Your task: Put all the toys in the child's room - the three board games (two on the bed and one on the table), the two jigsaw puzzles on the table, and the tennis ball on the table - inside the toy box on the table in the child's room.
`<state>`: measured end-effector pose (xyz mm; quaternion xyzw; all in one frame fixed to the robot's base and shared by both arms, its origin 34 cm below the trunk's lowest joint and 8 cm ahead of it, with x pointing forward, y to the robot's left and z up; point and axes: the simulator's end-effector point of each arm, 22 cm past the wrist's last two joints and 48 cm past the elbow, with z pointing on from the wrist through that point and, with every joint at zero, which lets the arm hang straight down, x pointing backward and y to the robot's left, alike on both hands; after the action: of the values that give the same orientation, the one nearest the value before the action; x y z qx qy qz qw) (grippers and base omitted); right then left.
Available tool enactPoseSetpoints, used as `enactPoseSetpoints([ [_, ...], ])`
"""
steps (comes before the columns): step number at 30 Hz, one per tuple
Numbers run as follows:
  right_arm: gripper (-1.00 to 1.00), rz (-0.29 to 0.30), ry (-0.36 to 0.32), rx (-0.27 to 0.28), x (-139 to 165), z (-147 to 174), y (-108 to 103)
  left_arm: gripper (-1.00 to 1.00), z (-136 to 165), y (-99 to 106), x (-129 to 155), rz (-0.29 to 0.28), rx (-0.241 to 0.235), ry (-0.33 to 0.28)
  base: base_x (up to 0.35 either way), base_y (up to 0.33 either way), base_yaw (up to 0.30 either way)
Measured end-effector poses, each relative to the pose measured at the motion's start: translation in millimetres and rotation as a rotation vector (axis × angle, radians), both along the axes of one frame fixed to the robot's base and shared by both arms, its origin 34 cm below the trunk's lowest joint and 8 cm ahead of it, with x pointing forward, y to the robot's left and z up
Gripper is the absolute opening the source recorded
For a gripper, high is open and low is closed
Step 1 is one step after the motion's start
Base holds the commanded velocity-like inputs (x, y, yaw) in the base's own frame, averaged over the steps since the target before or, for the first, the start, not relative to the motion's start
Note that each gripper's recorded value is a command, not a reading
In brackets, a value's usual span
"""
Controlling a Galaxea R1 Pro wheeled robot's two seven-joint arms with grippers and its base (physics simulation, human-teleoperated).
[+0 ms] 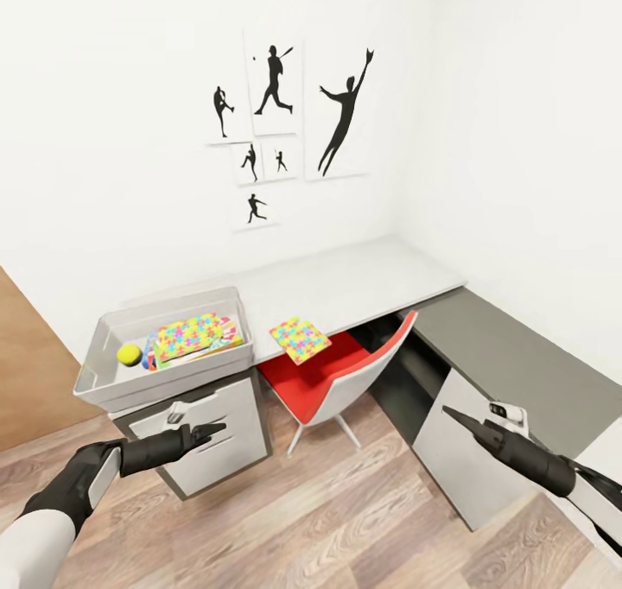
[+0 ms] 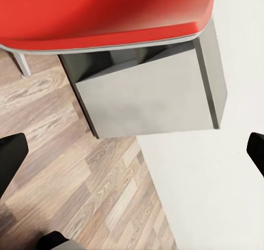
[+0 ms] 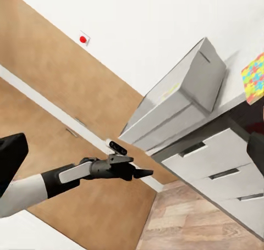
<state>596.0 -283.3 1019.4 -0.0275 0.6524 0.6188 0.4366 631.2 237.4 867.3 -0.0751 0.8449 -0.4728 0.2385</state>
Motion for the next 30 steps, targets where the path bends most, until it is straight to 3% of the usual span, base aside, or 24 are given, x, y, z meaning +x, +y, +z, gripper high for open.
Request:
enactPoseSetpoints([
  [11,1.00,0.016,-0.069,0.015,0,27,3,1.00,10,0,3,0.000,-0.003,-0.020,0.000,0.000,-0.086],
  [30,1.00,0.043,-0.122,0.041,-8,48,5,1.00,27,0,6,0.000,-0.006,-0.051,0.000,0.000,-0.092],
])
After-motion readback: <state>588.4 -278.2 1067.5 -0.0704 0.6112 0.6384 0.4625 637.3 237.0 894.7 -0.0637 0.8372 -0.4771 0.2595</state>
